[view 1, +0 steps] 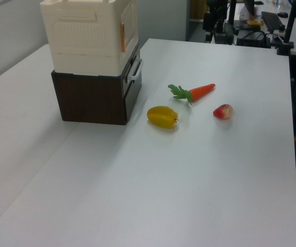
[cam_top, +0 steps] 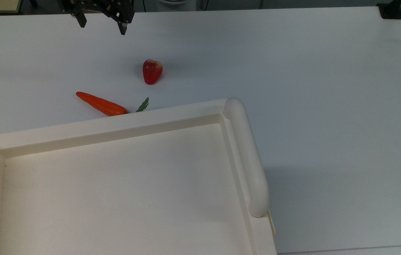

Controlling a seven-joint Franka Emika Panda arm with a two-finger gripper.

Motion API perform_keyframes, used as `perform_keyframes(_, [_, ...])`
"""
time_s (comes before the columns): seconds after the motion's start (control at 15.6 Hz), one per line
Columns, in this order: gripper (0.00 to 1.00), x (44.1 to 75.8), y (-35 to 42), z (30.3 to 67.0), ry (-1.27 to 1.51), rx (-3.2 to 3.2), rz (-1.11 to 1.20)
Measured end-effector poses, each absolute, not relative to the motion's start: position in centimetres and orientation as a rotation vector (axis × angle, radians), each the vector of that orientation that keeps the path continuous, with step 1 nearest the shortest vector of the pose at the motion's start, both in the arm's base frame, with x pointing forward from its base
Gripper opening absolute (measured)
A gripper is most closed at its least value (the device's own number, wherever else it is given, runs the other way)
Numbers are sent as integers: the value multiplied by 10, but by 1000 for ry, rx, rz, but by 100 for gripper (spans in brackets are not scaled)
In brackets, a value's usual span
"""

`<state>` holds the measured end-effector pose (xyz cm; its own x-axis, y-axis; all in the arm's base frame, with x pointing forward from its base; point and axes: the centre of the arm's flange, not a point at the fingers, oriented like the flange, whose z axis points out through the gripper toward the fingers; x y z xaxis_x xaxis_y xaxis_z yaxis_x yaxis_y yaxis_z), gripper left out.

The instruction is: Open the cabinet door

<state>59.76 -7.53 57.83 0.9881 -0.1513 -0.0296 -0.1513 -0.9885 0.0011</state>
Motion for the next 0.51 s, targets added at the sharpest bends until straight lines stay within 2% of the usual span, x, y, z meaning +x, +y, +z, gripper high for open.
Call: perform_keyframes(0.51, [100,591,-91,585,266,-3127,67])
